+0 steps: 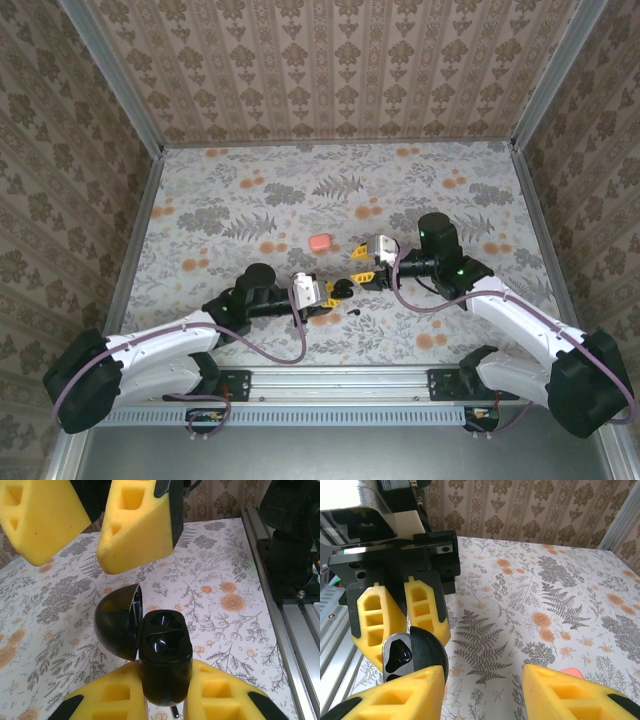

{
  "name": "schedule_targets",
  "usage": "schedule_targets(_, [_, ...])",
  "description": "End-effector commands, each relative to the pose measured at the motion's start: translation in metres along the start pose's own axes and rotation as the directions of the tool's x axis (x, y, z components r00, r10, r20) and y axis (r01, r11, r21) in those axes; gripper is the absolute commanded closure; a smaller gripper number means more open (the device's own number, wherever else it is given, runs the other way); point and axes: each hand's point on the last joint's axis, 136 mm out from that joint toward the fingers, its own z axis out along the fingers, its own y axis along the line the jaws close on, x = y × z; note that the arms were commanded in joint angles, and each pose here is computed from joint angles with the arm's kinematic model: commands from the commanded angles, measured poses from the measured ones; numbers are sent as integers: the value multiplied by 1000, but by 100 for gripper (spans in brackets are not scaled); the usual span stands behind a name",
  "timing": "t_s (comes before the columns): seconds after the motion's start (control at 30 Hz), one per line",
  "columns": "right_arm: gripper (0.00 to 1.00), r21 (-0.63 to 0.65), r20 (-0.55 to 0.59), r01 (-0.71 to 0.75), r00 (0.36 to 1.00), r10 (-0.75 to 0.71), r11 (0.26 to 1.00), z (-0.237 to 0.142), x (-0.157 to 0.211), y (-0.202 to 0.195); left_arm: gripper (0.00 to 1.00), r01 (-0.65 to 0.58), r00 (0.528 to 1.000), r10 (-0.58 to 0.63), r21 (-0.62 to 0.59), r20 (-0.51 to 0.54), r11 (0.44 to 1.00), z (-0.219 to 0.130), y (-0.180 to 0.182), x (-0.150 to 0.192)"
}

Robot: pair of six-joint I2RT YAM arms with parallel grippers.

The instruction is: Insert wireless bluetooth earbuds into charging case

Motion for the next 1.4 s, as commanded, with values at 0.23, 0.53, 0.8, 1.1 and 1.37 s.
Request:
schedule_targets(0.23, [47, 233, -157, -350, 907, 390, 907, -18, 20, -26, 85, 65, 995, -77, -170, -66, 983, -5, 26, 22])
schedule_targets(0.53, [46, 584, -155, -622, 545, 824, 521, -47, 79, -34, 86, 98, 980, -143, -298, -135, 950, -19, 39, 46])
schedule_targets(0.8, [44, 702, -330, -525, 359, 873, 481, -68, 120, -18, 86, 110, 976, -164, -320, -146, 941, -23, 39, 53])
schedule_targets(1.1, [44, 683, -315, -669, 92, 945, 293, -24, 123, 17, 86, 124, 965, -200, -381, -168, 916, -28, 47, 61])
schedule_targets(1.37, [45, 671, -225, -739, -130, 966, 57, 13, 145, 54, 85, 125, 964, -207, -404, -165, 906, -31, 51, 62])
